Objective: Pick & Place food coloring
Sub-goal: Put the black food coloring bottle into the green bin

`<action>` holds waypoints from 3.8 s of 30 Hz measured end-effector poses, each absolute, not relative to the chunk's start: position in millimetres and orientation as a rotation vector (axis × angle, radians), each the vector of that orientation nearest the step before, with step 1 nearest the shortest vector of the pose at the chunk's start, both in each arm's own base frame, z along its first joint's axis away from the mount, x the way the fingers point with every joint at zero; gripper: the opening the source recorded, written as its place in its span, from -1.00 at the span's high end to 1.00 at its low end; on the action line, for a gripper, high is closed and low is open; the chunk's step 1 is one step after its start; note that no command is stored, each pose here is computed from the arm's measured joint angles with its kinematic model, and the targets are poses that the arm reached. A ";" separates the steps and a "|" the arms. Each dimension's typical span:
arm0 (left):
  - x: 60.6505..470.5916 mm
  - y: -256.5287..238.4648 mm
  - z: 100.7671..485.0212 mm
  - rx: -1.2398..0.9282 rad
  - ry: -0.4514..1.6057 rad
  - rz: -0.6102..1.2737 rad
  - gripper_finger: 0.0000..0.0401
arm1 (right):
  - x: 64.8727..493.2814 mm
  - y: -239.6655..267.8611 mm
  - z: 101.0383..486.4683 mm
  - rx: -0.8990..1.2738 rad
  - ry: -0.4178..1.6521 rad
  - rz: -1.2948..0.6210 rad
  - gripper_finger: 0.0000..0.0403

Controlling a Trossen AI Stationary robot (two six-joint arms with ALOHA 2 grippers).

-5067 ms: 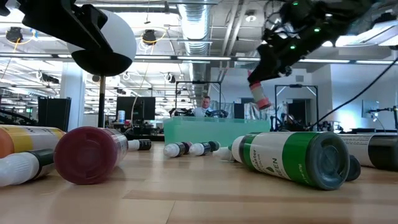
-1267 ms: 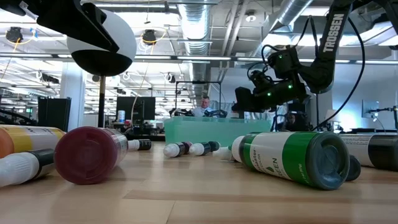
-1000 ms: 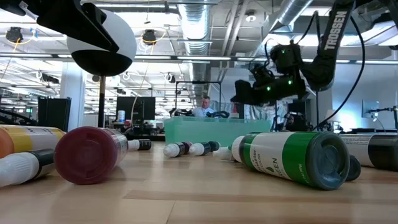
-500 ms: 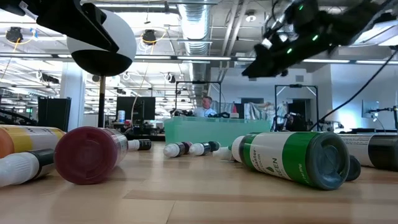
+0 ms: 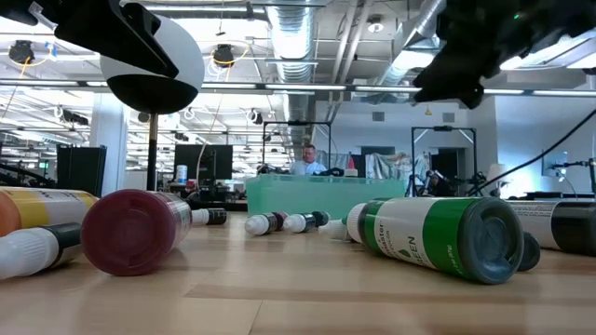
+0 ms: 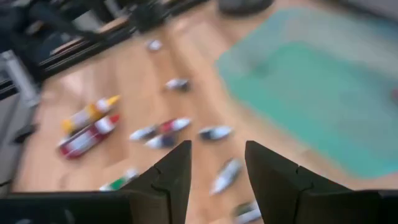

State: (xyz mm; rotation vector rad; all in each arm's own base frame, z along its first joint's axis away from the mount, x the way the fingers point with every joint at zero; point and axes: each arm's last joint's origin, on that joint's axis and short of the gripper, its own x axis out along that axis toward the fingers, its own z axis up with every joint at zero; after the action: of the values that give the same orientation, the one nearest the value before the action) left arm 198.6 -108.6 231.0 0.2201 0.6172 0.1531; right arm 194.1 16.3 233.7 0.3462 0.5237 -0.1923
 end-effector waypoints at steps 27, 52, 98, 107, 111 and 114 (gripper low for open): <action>199.4 -109.4 231.9 0.218 0.609 0.140 0.18 | 300.5 71.7 209.2 0.543 1.436 -0.259 -0.19; 199.3 -109.4 231.9 0.229 0.611 0.135 0.18 | 312.1 63.5 174.6 0.545 1.577 -0.301 -0.24; 199.4 -109.9 231.8 0.223 0.615 0.121 0.18 | 293.6 92.1 145.8 0.634 1.640 -0.498 0.00; 199.4 -109.8 231.8 0.222 0.615 0.121 0.18 | 295.7 98.8 145.5 0.549 1.614 -0.389 0.24; 199.4 -109.8 231.8 0.221 0.615 0.122 0.18 | 295.5 99.1 145.6 0.532 1.629 -0.344 0.27; 199.4 -109.9 231.8 0.218 0.614 0.123 0.18 | 295.5 99.1 145.6 0.517 1.632 -0.326 0.29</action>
State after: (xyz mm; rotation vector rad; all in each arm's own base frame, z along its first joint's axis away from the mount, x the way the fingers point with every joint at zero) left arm 199.4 -109.9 231.8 0.2181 0.6140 0.1225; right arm 295.5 99.1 145.6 0.5175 1.6320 -0.3263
